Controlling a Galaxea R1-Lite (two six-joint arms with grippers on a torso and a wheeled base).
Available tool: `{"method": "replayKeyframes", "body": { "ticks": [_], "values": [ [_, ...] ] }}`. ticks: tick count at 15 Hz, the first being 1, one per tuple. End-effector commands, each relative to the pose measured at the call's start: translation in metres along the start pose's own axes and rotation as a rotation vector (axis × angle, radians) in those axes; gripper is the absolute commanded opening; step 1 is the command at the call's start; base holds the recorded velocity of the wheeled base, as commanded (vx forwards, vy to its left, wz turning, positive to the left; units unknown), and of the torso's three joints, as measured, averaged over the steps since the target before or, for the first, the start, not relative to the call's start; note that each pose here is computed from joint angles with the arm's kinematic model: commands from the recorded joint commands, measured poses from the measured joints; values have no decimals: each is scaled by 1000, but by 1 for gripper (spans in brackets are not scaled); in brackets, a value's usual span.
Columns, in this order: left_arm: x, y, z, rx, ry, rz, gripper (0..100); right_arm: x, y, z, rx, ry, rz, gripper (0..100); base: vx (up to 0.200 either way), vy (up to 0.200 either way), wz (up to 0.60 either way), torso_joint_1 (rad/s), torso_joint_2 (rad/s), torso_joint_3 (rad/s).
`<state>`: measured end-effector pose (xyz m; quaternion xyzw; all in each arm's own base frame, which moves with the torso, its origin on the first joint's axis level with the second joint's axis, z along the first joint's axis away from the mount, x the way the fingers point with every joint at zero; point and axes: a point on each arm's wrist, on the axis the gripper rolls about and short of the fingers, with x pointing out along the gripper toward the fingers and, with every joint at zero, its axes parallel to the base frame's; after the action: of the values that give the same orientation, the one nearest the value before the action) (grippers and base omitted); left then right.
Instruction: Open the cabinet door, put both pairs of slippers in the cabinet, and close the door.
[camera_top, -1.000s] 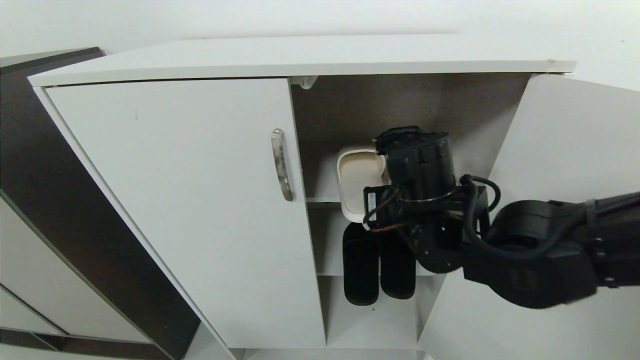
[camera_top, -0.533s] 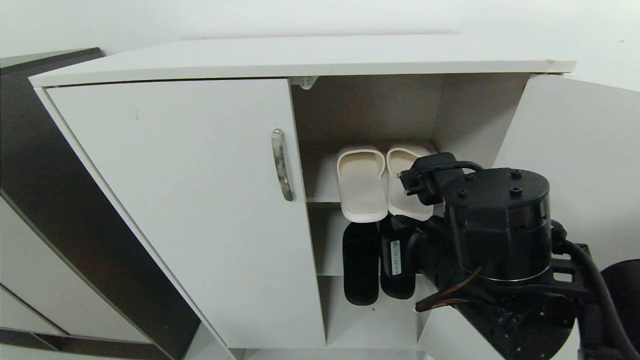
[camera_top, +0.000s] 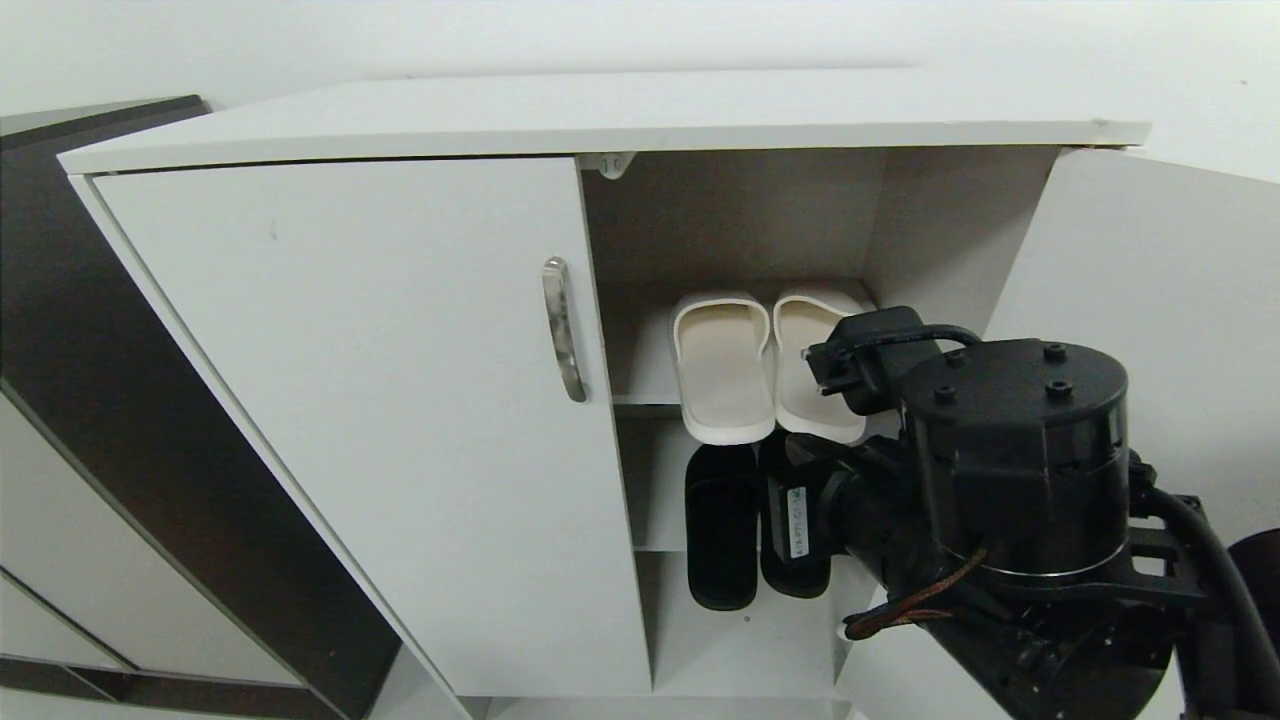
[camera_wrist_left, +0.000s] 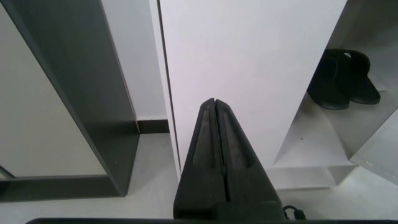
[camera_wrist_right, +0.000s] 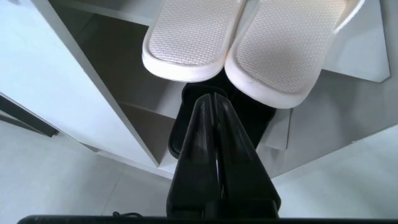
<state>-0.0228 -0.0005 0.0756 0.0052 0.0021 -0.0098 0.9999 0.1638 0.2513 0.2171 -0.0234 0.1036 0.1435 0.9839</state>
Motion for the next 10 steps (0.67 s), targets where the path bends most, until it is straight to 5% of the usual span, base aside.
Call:
{"method": "replayKeyframes", "body": {
  "ticks": [1,6,10],
  "values": [
    [0,0,0,0,0,1,0,0,1,-1,-1,2,1,0,0,0,0,0,0,0],
    [0,0,0,0,0,0,0,2,1,-5,-12,13,-3,0,0,0,0,0,0,0],
    [0,0,0,0,0,0,0,2,1,-7,-19,20,-2,0,-200,0,0,4,1,2]
  ]
}}
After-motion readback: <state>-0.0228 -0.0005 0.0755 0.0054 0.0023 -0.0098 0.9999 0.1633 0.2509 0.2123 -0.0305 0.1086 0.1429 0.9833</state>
